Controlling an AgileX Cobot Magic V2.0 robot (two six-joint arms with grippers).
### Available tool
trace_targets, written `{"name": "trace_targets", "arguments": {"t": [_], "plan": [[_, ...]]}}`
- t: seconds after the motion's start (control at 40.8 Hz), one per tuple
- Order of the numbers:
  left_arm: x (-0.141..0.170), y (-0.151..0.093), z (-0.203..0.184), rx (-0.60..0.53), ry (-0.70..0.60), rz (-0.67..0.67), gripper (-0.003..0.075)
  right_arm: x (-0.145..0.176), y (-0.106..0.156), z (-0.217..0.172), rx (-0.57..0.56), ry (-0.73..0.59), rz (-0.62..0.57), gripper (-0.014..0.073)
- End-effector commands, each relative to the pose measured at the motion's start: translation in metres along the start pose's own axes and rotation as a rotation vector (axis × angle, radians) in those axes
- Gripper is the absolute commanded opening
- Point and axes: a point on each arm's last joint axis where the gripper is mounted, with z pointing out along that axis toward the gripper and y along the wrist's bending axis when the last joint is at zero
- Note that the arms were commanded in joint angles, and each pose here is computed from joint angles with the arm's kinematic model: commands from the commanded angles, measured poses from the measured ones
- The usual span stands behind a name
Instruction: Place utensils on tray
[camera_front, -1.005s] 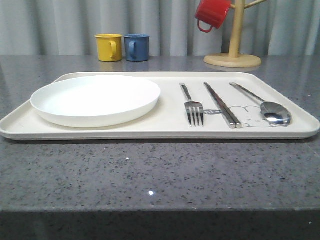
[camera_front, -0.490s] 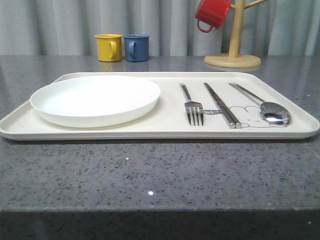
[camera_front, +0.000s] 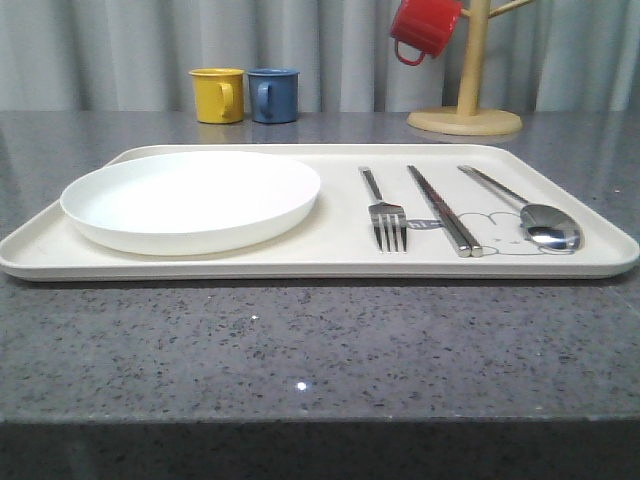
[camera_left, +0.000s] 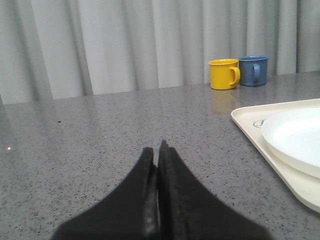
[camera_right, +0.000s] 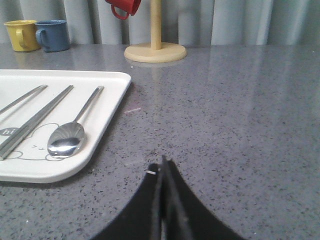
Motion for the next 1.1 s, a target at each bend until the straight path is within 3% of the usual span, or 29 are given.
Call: {"name": "trace_targets", "arguments": {"t": [0.0,0.613,1.079], "plan": [[-0.0105,0.0011,-0.0026,-0.011,-0.114,-0.019,-0.0018,-0.0097,-0.0005,-0.0018,0.009,-0.113,-0.015,-0.0122],[-0.0105,0.0011,-0.0026,-0.011,-0.114,-0.019,-0.0018,-0.0104,-0.0005,-0.002,0.01,-0.121,-0.015,-0.0122],[-0.0105,0.0011,-0.0026,-0.011,-0.114,-0.019,-0.0018,-0.0159,-0.0024,-0.0029,0.038,-0.184,0.051,-0.0122]]}}
